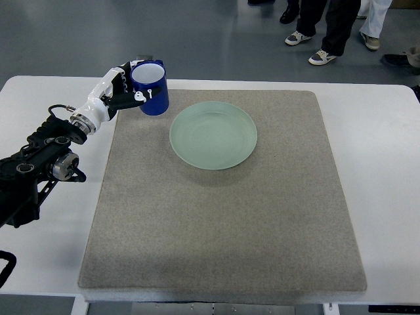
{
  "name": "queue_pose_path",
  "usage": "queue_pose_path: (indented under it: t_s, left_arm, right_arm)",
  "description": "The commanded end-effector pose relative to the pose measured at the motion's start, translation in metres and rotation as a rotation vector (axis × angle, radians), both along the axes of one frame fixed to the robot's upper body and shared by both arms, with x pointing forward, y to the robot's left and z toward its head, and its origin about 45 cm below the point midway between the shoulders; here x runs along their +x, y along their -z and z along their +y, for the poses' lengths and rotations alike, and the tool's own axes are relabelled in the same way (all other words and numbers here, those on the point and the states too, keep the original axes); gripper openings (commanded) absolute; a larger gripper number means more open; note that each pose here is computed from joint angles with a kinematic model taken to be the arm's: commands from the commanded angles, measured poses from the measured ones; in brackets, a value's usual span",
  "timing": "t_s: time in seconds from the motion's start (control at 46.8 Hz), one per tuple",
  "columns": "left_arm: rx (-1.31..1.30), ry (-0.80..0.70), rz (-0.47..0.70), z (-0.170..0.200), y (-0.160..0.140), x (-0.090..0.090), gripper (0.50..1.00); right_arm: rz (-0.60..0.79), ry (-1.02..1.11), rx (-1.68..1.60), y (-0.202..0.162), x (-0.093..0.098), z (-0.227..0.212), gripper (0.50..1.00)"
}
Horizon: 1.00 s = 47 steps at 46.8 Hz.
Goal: Place cup left of plate with left hand
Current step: 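Lower the mug onto the mat beside the plate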
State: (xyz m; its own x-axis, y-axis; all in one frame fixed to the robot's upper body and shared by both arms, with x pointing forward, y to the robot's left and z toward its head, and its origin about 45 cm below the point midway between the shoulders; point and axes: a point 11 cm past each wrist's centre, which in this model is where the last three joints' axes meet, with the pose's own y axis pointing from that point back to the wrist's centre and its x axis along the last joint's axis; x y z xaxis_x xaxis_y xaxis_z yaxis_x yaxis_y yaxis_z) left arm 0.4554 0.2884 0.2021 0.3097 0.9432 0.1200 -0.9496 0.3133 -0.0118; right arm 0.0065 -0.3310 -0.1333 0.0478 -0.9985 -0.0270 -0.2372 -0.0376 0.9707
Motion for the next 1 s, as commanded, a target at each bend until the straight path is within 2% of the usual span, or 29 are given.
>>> queue_pose_path:
  t_s: [0.0,0.214,0.598,0.684,0.748,0.983]
  left_arm:
    - [-0.005,-0.001,0.008,0.001,0.011,-0.006,0.602]
    - [-0.007,-0.005,0.004,0.004,0.022,-0.014,0.602]
    - [0.002,-0.036,0.001,0.014,0.030,-0.018,0.623]
    - [0.010,-0.054,-0.008,0.016,0.031,-0.019,0.664]
    - [0.026,-0.084,-0.017,0.019,0.031,-0.019,0.728]
    - [0.045,-0.096,-0.018,0.019,0.033,-0.019,0.761]
  right_arm:
    - [0.000,0.000,0.000,0.000,0.000,0.000,0.932]
    - [0.000,0.000,0.000,0.000,0.000,0.000,0.932]
    - [0.000,0.000,0.000,0.000,0.000,0.000,0.932]
    - [0.000,0.000,0.000,0.000,0.000,0.000,0.932]
    - [0.000,0.000,0.000,0.000,0.000,0.000,0.932]
    - [0.000,0.000,0.000,0.000,0.000,0.000,0.932]
